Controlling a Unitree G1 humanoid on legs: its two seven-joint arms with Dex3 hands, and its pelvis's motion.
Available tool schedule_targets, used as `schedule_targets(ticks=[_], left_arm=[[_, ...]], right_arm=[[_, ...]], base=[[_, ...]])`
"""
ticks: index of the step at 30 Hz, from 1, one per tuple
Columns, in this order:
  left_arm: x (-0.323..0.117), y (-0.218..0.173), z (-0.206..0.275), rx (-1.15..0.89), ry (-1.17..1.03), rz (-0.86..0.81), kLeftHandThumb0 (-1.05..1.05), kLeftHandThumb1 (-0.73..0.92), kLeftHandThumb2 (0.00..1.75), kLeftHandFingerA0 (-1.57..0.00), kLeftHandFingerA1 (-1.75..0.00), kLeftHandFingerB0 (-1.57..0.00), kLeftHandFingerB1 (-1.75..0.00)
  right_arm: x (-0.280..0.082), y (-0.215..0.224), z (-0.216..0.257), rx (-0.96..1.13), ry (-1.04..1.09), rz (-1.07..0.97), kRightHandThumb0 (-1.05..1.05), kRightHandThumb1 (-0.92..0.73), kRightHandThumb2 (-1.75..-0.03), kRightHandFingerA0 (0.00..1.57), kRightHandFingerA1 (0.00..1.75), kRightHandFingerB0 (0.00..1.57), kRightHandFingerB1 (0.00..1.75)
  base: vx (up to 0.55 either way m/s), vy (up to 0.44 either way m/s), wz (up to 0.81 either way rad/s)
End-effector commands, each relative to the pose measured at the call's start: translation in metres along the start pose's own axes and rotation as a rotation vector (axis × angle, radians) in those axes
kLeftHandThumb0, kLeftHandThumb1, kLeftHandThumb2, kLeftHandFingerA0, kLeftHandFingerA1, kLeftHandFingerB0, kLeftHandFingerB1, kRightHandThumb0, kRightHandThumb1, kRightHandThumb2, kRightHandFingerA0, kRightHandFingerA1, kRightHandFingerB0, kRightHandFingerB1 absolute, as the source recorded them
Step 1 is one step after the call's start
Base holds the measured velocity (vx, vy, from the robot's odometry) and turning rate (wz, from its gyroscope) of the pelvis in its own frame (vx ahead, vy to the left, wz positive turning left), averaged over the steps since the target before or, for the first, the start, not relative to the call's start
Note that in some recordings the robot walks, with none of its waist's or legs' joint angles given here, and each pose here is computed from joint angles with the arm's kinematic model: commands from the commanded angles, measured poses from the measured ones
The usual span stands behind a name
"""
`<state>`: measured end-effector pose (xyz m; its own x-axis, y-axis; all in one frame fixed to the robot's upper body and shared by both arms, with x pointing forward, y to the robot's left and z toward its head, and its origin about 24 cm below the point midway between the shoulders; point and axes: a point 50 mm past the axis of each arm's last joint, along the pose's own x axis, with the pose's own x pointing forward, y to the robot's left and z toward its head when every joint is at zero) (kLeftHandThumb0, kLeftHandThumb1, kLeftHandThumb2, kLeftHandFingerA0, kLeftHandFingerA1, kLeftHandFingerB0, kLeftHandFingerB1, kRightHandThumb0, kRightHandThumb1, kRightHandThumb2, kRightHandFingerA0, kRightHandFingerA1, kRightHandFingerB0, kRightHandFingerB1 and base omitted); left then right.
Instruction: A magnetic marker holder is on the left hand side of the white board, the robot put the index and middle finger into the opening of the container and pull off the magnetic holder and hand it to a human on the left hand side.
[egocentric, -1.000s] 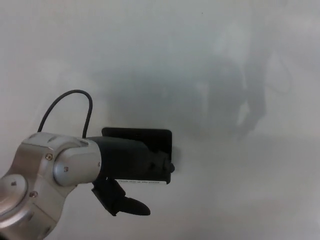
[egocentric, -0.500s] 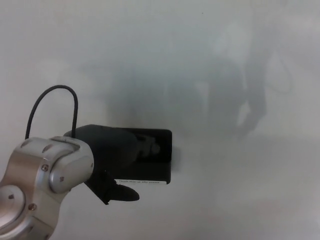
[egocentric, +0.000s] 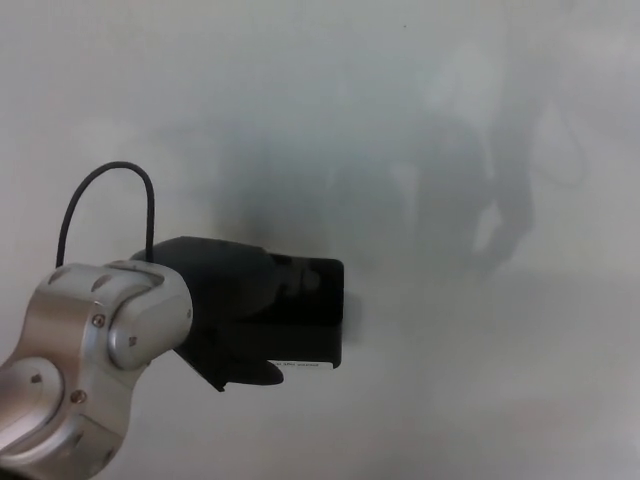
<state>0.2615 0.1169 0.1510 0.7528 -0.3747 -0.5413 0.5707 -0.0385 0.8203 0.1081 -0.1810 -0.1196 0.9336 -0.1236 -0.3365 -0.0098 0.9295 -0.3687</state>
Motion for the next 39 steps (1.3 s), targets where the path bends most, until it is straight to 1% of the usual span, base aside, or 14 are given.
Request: schedule_targets(ticks=[1, 18, 20, 21, 23, 25, 26, 29, 30, 32, 33, 36, 37, 39], left_arm=[[0.004, 0.001, -0.001, 0.016, 0.016, -0.004, -0.6, 0.73, 0.66, -0.07, -0.24, -0.11, -0.23], [0.018, -0.004, -0.003, -0.003, 0.033, -0.047, -0.59, 0.73, 0.67, -0.07, -0.25, -0.11, -0.23], [0.022, -0.006, -0.002, 0.015, 0.029, -0.061, -0.58, 0.75, 0.62, -0.06, -0.29, -0.1, -0.26], [0.026, -0.008, -0.002, 0.017, 0.031, -0.072, -0.62, 0.58, 0.85, -0.05, -0.34, -0.06, -0.3], [0.032, -0.012, -0.001, 0.031, 0.041, -0.087, -0.64, 0.58, 0.85, -0.05, -0.34, -0.07, -0.29], [0.036, -0.014, -0.002, 0.047, 0.046, -0.098, -0.63, 0.58, 0.84, -0.05, -0.36, -0.06, -0.29], [0.037, -0.015, -0.002, 0.049, 0.048, -0.103, -0.57, 0.73, 0.62, -0.11, -0.29, -0.11, -0.26], [0.042, -0.017, -0.001, 0.053, 0.052, -0.11, -0.57, 0.73, 0.62, -0.1, -0.29, -0.1, -0.26], [0.043, -0.017, 0.0, 0.059, 0.053, -0.113, -0.58, 0.53, 0.87, 0.0, -0.41, -0.06, -0.36], [0.046, -0.018, 0.001, 0.067, 0.053, -0.118, -0.58, 0.53, 0.87, 0.0, -0.41, -0.06, -0.36], [0.048, -0.018, 0.001, 0.074, 0.059, -0.125, -0.57, 0.73, 0.62, -0.1, -0.29, -0.09, -0.25], [0.051, -0.019, 0.002, 0.077, 0.059, -0.14, -0.56, 0.73, 0.62, -0.09, -0.3, -0.08, -0.26], [0.052, -0.019, 0.003, 0.078, 0.059, -0.141, -0.61, 0.57, 0.84, -0.06, -0.37, -0.05, -0.29], [0.053, -0.02, 0.006, 0.09, 0.055, -0.145, -0.61, 0.57, 0.84, -0.06, -0.37, -0.05, -0.29]], right_arm=[[-0.001, -0.006, -0.001, -0.011, -0.013, -0.015, -0.43, -0.63, -0.59, 0.85, 0.58, 0.37, 0.34], [0.0, -0.005, 0.0, -0.004, -0.018, -0.011, -0.44, -0.63, -0.59, 0.83, 0.59, 0.37, 0.35], [-0.001, -0.007, 0.0, -0.006, -0.023, -0.015, -0.43, -0.63, -0.59, 0.84, 0.59, 0.37, 0.35], [-0.001, -0.007, 0.0, -0.008, -0.02, -0.019, -0.43, -0.62, -0.59, 0.85, 0.59, 0.38, 0.35], [0.0, -0.006, 0.0, -0.005, -0.017, -0.021, -0.44, -0.62, -0.59, 0.84, 0.58, 0.38, 0.35], [0.0, -0.006, 0.0, -0.008, -0.021, -0.015, -0.45, -0.62, -0.59, 0.84, 0.59, 0.37, 0.35], [0.0, -0.005, 0.0, -0.009, -0.022, -0.015, -0.45, -0.62, -0.59, 0.84, 0.6, 0.37, 0.35], [0.0, -0.006, 0.001, -0.003, -0.027, -0.017, -0.43, -0.62, -0.59, 0.84, 0.6, 0.38, 0.35], [0.0, -0.006, 0.001, -0.002, -0.029, -0.017, -0.42, -0.63, -0.59, 0.84, 0.59, 0.37, 0.35], [0.001, -0.006, 0.002, -0.002, -0.031, -0.017, -0.42, -0.63, -0.59, 0.84, 0.59, 0.37, 0.35], [0.001, -0.006, 0.002, -0.004, -0.032, -0.015, -0.43, -0.63, -0.59, 0.84, 0.6, 0.38, 0.35], [0.001, -0.006, 0.001, -0.007, -0.028, -0.017, -0.44, -0.62, -0.6, 0.84, 0.59, 0.38, 0.35], [0.002, -0.006, 0.002, -0.008, -0.029, -0.017, -0.45, -0.64, -0.59, 0.84, 0.59, 0.38, 0.35], [0.002, -0.007, 0.002, -0.011, -0.034, -0.015, -0.45, -0.64, -0.59, 0.84, 0.59, 0.38, 0.35]], base=[[0.0, 0.0, 0.0], [0.0, 0.0, 0.0], [0.0, 0.0, 0.0], [0.0, 0.0, 0.0], [0.0, 0.0, 0.0], [0.0, 0.0, 0.0], [0.0, 0.0, 0.0], [0.0, 0.0, 0.0], [0.0, 0.0, 0.0], [0.0, 0.0, 0.0], [0.0, 0.0, 0.0], [0.0, 0.0, 0.0], [0.0, 0.0, 0.0], [0.0, 0.0, 0.0]])
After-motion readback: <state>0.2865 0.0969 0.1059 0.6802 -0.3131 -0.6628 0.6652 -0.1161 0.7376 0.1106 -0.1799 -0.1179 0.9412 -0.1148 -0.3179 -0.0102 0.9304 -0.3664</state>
